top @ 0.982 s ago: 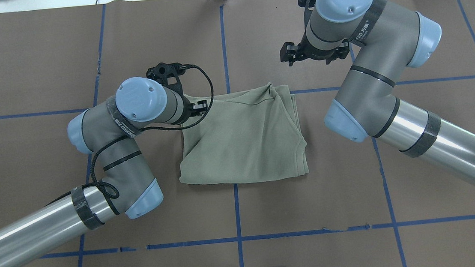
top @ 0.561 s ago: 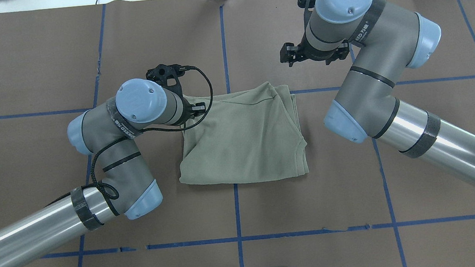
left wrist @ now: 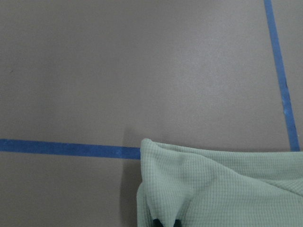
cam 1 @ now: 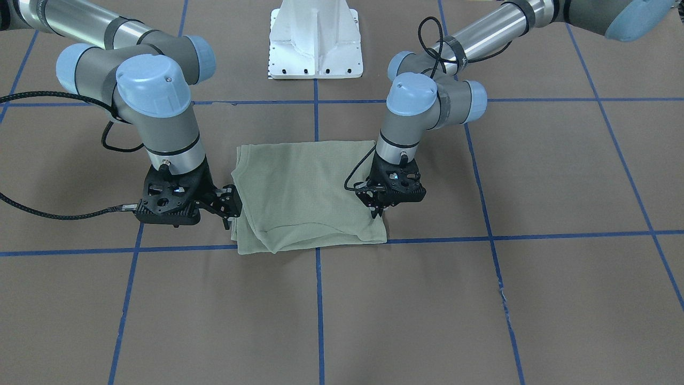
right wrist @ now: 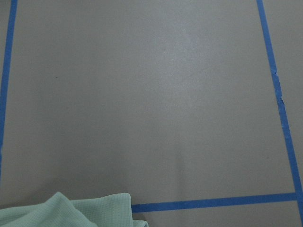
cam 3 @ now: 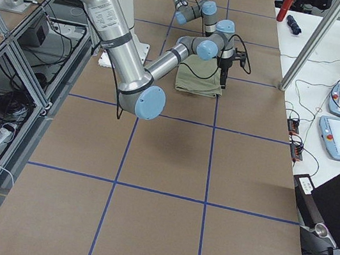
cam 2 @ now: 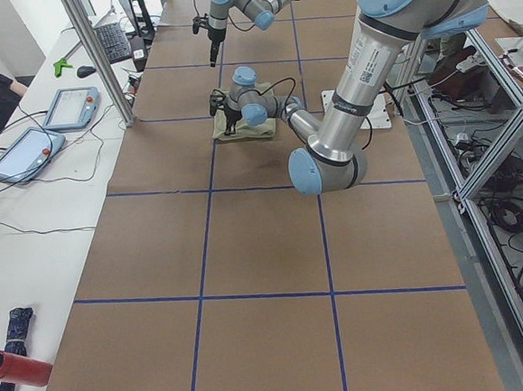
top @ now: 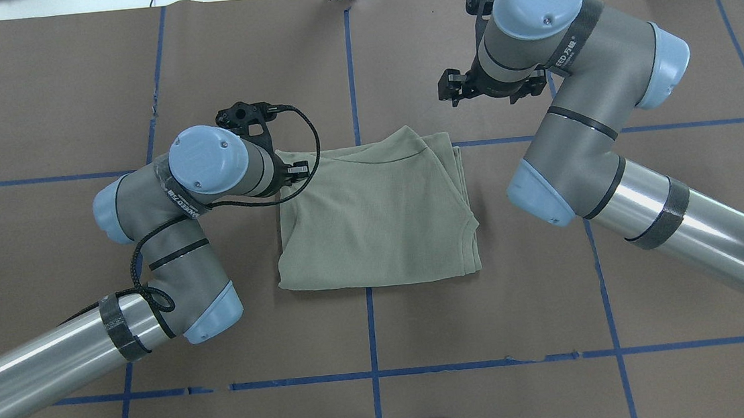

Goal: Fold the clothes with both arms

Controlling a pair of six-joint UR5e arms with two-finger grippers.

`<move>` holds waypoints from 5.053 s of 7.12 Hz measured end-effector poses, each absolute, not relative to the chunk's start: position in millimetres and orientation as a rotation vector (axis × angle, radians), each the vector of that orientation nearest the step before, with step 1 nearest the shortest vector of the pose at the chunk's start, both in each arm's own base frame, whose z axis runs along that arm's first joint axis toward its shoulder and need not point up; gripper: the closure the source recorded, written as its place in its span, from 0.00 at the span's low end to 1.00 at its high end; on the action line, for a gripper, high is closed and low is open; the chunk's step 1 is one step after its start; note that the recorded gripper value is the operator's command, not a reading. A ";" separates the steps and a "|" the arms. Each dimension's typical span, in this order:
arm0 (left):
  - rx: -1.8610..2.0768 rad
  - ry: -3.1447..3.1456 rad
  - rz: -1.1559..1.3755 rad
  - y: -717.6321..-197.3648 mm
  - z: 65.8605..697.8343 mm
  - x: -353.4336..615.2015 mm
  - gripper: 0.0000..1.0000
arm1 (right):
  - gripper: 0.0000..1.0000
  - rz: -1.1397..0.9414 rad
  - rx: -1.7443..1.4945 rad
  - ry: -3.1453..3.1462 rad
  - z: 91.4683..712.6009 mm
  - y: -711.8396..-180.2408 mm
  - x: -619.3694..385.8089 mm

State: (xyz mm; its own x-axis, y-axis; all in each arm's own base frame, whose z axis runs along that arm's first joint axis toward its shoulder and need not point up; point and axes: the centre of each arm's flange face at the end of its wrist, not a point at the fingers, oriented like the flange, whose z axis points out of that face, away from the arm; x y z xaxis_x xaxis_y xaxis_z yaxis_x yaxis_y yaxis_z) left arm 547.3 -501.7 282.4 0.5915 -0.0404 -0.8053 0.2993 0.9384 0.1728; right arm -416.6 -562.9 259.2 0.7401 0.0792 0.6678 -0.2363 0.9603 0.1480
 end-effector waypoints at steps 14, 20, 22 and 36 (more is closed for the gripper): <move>0.296 1.068 -0.196 -498.0 270.6 564.3 0.00 | 0.00 0.168 0.221 -0.711 266.0 -560.1 -421.9; 0.309 1.048 -0.173 -505.6 276.1 545.4 0.00 | 0.00 0.149 0.228 -0.710 266.0 -565.5 -411.8; 0.341 1.001 -0.066 -510.7 275.2 471.3 0.00 | 0.00 0.041 0.224 -0.710 286.4 -592.1 -359.1; 0.185 0.727 0.121 -430.1 579.0 -54.7 0.00 | 0.00 -0.038 0.062 -0.755 570.6 -472.3 76.2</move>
State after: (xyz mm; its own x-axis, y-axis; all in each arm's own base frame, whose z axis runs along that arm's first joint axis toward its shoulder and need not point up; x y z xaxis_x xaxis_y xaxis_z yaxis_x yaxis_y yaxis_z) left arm -54.7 -430.1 579.0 0.7411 0.1740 -0.6484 -0.0460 0.9767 0.2096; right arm 76.2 -472.3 570.6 0.7278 -0.0565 0.6834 0.0116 0.9975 0.0702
